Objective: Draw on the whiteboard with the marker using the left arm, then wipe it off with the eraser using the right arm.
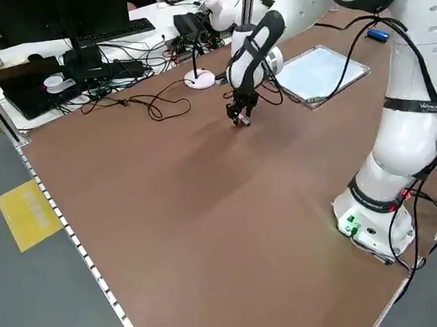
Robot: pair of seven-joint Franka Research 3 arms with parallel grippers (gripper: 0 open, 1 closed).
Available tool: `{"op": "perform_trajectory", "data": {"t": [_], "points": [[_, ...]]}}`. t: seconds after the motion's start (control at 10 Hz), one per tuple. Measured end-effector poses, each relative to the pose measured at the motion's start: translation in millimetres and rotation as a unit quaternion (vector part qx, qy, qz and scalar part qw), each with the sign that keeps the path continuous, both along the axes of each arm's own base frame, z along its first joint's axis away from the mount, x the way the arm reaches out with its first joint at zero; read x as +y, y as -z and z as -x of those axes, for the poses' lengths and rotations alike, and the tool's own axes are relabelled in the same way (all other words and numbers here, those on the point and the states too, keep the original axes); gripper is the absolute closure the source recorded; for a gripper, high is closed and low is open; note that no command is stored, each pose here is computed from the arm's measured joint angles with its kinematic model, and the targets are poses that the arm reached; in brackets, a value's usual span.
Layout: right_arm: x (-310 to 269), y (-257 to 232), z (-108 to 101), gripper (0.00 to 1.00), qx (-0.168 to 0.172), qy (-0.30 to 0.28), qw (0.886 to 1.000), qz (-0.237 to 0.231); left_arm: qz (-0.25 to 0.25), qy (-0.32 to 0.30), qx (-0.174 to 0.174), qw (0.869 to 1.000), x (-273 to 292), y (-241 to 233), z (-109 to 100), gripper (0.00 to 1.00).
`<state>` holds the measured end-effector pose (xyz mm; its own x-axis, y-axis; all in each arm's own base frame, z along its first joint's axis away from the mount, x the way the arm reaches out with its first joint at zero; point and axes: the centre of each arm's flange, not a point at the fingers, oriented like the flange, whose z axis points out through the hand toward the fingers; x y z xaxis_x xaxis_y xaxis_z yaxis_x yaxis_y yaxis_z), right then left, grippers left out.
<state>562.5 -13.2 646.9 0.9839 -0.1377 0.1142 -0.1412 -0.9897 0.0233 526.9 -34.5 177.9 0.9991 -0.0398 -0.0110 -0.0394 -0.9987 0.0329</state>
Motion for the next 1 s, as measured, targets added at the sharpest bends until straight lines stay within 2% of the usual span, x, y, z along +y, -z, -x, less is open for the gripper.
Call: {"op": "perform_trajectory", "data": {"t": [0.1,0.2,0.4,0.6,0.7,1.0], "points": [[0.0,3.6,0.0,0.0,0.004,0.001,1.0,0.0,0.0,0.0,0.0,1.0,-0.3,1.2,-0.7,0.41],[0.1,7.0,0.4,0.0,0.009,0.002,1.0,-0.001,0.0,0.0,0.001,1.0,-0.7,1.8,-1.3,0.46],[1.4,13.1,3.6,0.0,0.028,0.002,1.0,-0.002,0.001,0.001,-0.001,1.0,-1.0,1.3,-3.4,0.64],[5.4,17.0,7.6,0.0,0.047,0.0,0.999,-0.005,0.001,0.002,-0.003,1.0,-2.0,0.6,-5.0,0.72],[7.1,18.0,8.7,0.0,0.053,-0.001,0.999,-0.006,0.001,0.003,-0.004,1.0,-3.5,0.0,-5.8,0.81],[8.8,18.7,9.6,0.0,0.057,-0.002,0.998,-0.009,0.004,0.002,-0.002,1.0,-16.1,-9.4,-15.0,0.82]]}}
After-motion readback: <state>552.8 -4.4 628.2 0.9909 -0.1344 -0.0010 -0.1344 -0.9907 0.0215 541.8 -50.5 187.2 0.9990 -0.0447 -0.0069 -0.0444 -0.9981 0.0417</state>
